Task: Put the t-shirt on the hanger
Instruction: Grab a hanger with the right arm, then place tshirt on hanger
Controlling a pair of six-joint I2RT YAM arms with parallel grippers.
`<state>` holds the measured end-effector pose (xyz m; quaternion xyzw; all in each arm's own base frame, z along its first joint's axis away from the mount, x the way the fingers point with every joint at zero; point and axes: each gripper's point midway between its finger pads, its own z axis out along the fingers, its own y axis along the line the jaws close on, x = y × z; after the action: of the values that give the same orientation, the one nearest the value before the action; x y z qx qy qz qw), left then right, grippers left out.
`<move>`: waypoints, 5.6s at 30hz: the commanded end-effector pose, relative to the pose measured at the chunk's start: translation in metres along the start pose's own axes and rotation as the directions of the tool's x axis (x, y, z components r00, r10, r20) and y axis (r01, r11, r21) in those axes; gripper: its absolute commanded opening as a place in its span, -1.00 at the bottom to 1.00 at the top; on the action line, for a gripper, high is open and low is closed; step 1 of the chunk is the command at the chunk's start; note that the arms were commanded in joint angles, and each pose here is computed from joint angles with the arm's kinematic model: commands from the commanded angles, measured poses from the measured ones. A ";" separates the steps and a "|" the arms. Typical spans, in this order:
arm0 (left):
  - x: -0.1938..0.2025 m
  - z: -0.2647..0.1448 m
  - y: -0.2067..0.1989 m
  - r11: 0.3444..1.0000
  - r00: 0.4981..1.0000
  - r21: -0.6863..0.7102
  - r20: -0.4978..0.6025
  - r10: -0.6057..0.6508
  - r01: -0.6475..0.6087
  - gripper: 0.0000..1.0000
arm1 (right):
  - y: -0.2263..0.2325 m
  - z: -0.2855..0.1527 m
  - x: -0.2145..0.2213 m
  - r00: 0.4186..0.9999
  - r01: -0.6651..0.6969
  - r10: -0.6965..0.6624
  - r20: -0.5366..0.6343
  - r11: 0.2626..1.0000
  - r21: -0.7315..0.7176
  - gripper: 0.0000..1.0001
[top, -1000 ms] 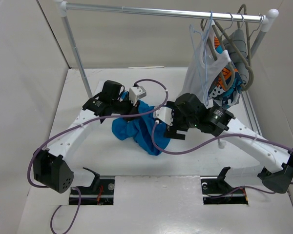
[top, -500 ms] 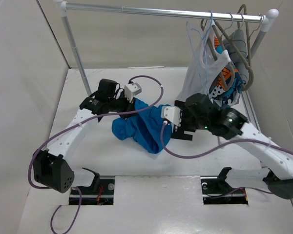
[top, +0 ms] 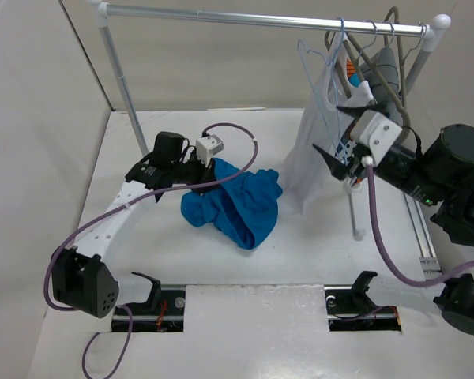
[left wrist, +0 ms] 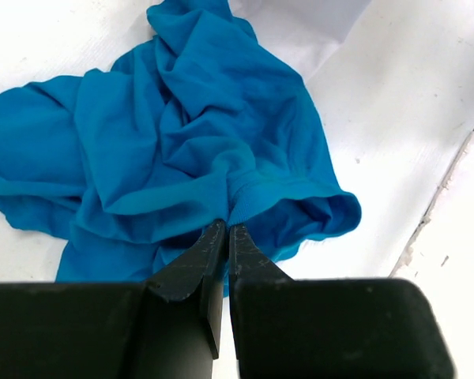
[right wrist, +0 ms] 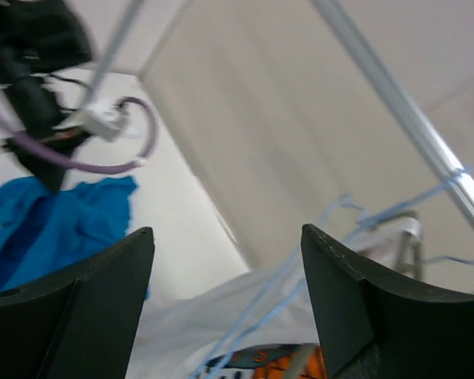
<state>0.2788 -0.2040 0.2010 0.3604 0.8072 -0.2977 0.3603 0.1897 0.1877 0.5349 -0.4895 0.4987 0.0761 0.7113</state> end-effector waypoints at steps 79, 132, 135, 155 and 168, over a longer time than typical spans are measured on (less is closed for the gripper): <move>-0.011 -0.031 -0.006 0.997 0.990 -0.058 0.129 0.049 -0.042 -1.00 | -0.103 0.056 0.072 0.987 -0.111 0.133 -0.094 0.972 0.206 0.60; -0.022 -0.030 -0.008 0.999 0.990 -0.004 0.135 0.040 -0.040 -1.00 | -0.026 0.018 0.129 0.961 -0.100 0.129 -0.244 0.987 0.127 -1.00; -0.022 -0.028 -0.007 0.998 0.990 0.053 0.134 -0.050 0.044 -1.00 | 0.002 0.003 0.155 0.936 -0.132 0.155 -0.316 0.987 0.093 -1.00; -0.050 -0.021 0.022 0.994 0.990 -0.023 0.096 -0.105 0.108 -1.00 | 0.140 -0.033 0.200 0.911 -0.254 0.180 -0.371 0.954 -0.160 -1.00; -0.040 -0.022 0.005 1.000 0.998 -0.015 0.055 -0.023 0.024 -1.00 | 0.100 -0.003 0.194 0.907 -0.170 0.155 -0.392 0.985 -0.004 -1.00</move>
<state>0.2982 -0.1940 0.2230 0.3125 0.8249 -0.3093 0.3554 0.2089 0.1591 0.2787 -0.5019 0.6909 0.0599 0.5170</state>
